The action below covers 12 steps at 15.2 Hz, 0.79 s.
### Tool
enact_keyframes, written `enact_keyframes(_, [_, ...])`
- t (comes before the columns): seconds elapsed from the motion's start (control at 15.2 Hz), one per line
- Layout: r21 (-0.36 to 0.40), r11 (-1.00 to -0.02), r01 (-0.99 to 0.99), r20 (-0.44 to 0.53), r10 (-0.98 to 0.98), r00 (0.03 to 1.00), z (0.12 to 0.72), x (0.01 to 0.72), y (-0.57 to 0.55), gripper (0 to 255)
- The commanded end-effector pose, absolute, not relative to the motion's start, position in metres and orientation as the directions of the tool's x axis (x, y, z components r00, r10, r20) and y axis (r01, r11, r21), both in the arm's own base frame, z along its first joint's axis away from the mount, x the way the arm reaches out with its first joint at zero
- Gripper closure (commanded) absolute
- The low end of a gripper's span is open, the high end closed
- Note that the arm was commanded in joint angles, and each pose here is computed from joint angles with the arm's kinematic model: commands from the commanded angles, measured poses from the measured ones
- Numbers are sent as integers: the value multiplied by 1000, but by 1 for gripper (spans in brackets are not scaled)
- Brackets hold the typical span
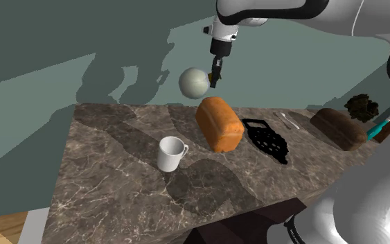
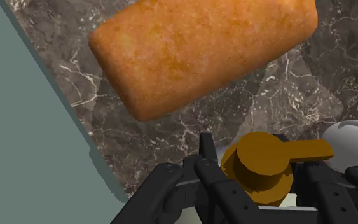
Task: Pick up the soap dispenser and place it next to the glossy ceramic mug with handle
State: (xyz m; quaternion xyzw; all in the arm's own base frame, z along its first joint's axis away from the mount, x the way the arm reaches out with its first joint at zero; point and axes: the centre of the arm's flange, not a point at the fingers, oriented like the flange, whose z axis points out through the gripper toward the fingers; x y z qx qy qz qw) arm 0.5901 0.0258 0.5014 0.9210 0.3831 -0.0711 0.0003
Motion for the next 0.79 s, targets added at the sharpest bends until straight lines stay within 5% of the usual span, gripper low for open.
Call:
enact_keyframes(0.0, [-54, -707, 705, -130, 705, 697, 503, 598, 52, 255])
enact_keyframes(0.73, [-54, -707, 705, -130, 705, 697, 507, 641, 191, 255])
